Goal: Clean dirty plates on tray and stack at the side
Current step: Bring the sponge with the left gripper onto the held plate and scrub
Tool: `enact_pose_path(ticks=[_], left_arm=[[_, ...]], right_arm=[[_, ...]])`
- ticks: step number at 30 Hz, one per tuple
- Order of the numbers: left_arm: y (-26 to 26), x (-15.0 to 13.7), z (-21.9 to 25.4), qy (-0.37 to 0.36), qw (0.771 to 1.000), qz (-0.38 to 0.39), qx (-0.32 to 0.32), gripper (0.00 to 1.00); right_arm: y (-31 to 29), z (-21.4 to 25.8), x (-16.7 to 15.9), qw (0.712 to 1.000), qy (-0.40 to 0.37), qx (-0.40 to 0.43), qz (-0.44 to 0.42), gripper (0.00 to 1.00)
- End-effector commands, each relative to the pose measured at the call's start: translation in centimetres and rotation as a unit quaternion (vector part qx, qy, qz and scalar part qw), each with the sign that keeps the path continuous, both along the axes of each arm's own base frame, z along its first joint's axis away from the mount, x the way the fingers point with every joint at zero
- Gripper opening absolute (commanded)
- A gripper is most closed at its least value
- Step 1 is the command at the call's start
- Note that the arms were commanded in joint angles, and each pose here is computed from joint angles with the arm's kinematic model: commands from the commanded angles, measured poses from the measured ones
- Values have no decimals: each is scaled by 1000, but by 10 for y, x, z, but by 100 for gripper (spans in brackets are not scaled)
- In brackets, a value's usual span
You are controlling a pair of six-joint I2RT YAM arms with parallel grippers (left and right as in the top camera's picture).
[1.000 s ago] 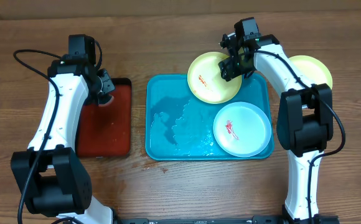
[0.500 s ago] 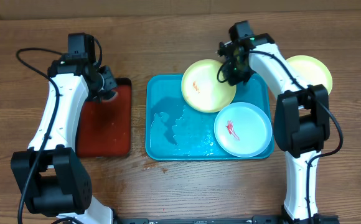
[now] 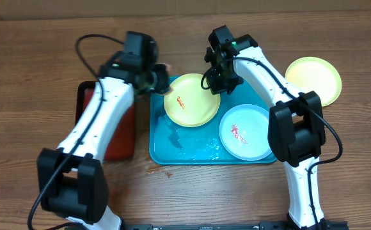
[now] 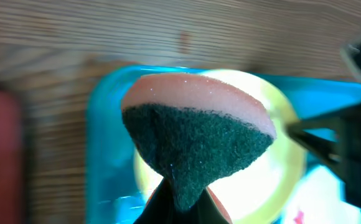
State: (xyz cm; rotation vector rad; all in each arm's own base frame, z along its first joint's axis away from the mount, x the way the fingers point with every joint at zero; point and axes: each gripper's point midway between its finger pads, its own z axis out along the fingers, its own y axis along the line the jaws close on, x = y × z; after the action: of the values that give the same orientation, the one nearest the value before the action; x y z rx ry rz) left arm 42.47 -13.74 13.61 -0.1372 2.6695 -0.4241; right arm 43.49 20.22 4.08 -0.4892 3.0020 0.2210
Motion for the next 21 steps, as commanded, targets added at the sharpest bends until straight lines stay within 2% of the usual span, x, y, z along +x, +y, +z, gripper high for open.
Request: enact_pose_path(ticks=[1, 10, 19, 21], left_arm=[[-36, -4, -22, 27, 999, -1, -24, 4], [-91, -1, -71, 47, 998, -12, -39, 4], [-91, -7, -110, 85, 996, -7, -23, 4], [-78, -12, -122, 97, 995, 7, 12, 4]], right_arm=[[-5, -5, -1, 997, 22, 10, -76, 4], [-15, -27, -24, 991, 71, -2, -113, 4], [-29, -42, -37, 987, 98, -14, -124, 4], [-30, -42, -37, 987, 98, -14, -125, 4]])
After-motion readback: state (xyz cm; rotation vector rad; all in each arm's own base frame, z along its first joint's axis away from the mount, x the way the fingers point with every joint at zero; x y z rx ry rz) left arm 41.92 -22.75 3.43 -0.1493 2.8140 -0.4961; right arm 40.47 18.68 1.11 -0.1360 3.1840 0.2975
